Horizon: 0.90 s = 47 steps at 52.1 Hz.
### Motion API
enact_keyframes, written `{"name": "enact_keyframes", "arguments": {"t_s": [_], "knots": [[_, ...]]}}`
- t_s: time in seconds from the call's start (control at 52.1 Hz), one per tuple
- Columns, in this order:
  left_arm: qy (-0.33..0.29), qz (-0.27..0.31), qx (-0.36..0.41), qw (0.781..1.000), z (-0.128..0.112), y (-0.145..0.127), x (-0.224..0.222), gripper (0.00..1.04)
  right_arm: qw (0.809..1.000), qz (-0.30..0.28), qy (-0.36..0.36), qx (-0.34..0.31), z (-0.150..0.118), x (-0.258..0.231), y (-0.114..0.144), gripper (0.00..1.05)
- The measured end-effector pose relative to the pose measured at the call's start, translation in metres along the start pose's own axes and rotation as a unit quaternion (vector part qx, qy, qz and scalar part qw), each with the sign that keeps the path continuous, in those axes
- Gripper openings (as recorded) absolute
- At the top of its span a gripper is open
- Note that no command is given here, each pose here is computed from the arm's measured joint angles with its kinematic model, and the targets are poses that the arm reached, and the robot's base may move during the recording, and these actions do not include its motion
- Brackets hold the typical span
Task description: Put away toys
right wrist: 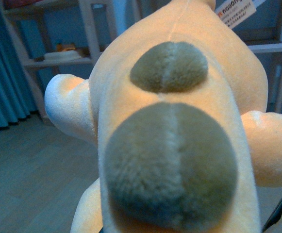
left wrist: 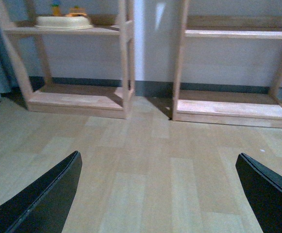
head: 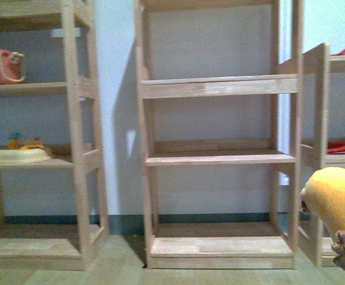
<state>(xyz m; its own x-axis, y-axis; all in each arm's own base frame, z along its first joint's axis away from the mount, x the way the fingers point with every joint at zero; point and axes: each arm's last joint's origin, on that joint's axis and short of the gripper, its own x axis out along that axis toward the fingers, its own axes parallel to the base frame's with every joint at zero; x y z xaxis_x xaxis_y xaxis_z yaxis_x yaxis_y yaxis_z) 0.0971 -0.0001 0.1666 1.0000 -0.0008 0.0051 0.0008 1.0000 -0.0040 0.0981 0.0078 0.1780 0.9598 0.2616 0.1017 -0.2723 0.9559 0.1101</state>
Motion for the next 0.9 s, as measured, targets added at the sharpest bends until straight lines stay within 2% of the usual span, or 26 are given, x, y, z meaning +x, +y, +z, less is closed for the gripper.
{"name": "enact_keyframes", "arguments": {"t_s": [0.902], "knots": [[0.000, 0.000, 0.000, 1.000, 0.0000, 0.0000, 0.0000, 0.99, 1.000, 0.002, 0.000, 0.000, 0.0000, 0.0000, 0.0001, 0.08]]}}
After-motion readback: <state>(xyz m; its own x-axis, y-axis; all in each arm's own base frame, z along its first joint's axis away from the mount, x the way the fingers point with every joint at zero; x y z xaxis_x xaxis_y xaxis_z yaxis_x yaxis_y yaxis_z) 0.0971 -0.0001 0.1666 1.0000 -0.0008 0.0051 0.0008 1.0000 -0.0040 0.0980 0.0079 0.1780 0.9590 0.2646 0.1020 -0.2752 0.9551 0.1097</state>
